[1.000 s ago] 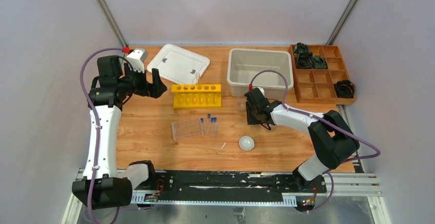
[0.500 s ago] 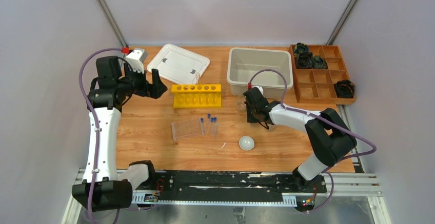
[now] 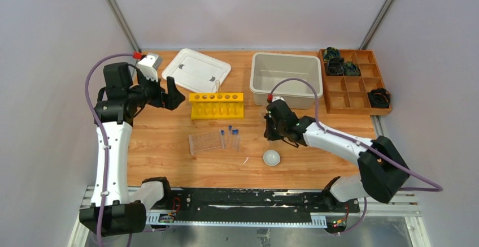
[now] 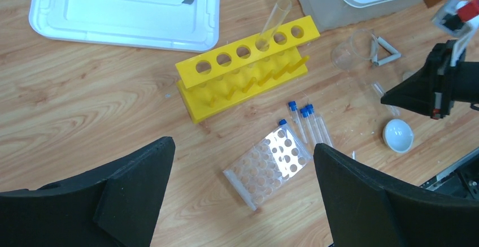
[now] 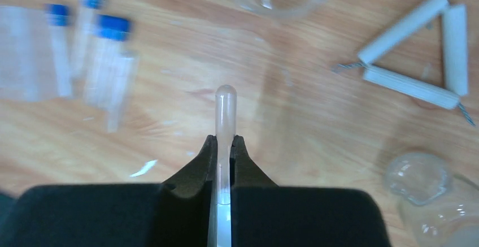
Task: Organize the chemistry lab equipment
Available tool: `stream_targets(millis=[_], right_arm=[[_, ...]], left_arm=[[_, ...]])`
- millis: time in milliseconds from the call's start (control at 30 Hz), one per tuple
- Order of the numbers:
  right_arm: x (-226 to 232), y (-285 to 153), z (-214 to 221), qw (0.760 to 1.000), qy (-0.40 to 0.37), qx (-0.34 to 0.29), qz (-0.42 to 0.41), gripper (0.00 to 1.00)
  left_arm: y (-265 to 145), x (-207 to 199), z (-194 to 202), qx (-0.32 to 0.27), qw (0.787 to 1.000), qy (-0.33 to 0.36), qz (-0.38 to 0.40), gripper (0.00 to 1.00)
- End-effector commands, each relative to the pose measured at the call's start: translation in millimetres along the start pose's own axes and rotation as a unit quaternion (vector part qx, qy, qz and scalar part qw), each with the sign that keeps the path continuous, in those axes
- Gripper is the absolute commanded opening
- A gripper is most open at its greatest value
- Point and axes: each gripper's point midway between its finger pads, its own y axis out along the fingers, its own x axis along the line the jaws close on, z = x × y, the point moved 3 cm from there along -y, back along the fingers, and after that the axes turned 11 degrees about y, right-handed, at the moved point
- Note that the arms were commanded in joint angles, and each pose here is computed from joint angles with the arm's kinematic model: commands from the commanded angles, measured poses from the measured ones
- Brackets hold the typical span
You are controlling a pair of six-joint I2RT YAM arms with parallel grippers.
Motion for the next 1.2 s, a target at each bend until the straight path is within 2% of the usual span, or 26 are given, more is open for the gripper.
stream_targets(millis=[0, 133, 300, 467, 667, 800, 1000, 1167], right_arm=[[66, -50, -29, 0.992, -0.007, -0.036, -0.124, 0.0], [122, -86, -59, 0.969, -0.016, -0.076, -0.234, 0.0], [179, -112, -101, 0.934, -0.019, -0.15, -0.325, 0.0], [230, -128, -127, 0.898, -0.016, -0.212, -0.385, 0.0], [282, -138, -135, 0.869, -0.005, -0.229, -0.438, 0.0], [301, -146, -137, 0.853, 0.002, -0.245, -0.46, 0.0], [315, -145, -135, 0.845, 0.027, -0.231, -0.48, 0.0], [323, -144, -128, 0.843, 0.032, -0.22, -0.489, 0.0]], left_arm=[[-9, -10, -5, -0.012, 1.0, 0.009, 0.018, 1.0], [-13, -21, -1, -0.018, 0.999, 0.022, 0.044, 1.0], [-17, -38, 3, -0.035, 0.995, 0.027, 0.085, 1.0], [-13, -47, 6, -0.035, 0.992, -0.002, 0.122, 1.0], [-12, -59, 6, -0.042, 0.984, -0.018, 0.174, 0.99], [-10, -61, 6, -0.042, 0.981, -0.023, 0.188, 0.93], [-10, -65, 3, -0.048, 0.976, -0.026, 0.209, 0.82], [-9, -64, -1, -0.048, 0.974, -0.033, 0.218, 0.6]])
